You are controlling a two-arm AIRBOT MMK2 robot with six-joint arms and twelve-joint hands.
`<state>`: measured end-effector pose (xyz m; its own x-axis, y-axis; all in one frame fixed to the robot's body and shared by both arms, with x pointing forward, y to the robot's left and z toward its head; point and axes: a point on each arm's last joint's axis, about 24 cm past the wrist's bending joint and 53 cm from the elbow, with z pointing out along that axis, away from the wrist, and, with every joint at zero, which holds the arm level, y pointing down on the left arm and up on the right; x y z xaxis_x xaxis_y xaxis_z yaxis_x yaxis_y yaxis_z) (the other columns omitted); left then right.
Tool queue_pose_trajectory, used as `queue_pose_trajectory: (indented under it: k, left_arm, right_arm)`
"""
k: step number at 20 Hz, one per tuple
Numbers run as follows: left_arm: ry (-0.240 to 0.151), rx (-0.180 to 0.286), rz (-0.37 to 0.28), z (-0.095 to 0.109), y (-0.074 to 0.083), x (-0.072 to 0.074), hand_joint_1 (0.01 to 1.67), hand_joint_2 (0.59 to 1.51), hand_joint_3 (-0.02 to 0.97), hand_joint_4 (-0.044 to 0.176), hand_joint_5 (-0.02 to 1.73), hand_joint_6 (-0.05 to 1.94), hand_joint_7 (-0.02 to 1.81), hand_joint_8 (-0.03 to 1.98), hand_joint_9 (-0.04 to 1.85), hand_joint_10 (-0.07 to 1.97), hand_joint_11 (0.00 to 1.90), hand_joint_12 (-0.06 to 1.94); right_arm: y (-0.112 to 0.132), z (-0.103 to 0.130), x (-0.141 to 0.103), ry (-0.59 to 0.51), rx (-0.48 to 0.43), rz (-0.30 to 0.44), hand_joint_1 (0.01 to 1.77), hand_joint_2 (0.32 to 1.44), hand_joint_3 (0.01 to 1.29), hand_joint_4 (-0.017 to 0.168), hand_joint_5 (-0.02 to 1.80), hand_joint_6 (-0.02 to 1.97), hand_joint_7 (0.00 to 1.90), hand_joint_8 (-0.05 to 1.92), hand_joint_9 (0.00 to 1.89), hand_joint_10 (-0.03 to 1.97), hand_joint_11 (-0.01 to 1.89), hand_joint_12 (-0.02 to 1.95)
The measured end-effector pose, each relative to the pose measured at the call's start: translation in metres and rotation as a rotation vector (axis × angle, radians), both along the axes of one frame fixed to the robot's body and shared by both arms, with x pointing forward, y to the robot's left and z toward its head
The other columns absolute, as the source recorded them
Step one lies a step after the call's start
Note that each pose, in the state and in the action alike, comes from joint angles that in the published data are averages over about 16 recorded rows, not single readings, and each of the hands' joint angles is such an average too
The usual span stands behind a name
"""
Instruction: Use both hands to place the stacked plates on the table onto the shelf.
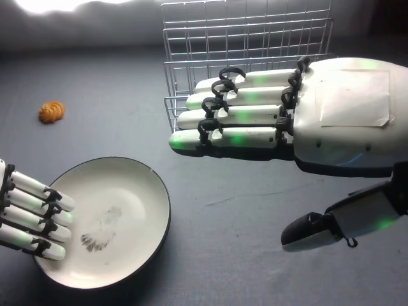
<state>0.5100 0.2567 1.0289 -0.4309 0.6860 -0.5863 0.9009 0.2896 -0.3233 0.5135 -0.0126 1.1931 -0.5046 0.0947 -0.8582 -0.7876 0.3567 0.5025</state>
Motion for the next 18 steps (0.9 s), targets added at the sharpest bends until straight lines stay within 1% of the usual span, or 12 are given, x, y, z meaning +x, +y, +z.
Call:
queue_pose_trajectory:
  k: [6, 18]
  left_arm:
    - [0.014, -0.002, 0.018, -0.007, -0.005, -0.001, 0.02, 1.032, 0.012, 0.000, 0.01, 0.01, 0.01, -0.02, 0.02, 0.02, 0.02, 0.00]
    - [0.027, -0.035, 0.051, -0.010, -0.017, 0.001, 0.02, 1.033, 0.012, 0.003, 0.01, 0.01, 0.01, -0.02, 0.02, 0.02, 0.02, 0.00]
  right_arm:
    - [0.000, 0.000, 0.000, -0.001, 0.002, 0.002, 0.73, 1.01, 0.01, -0.002, 0.02, 0.02, 0.02, 0.01, 0.01, 0.00, 0.02, 0.01]
    - [0.000, 0.001, 0.000, -0.004, 0.001, 0.002, 0.68, 1.04, 0.01, 0.000, 0.02, 0.02, 0.02, 0.02, 0.02, 0.00, 0.02, 0.01]
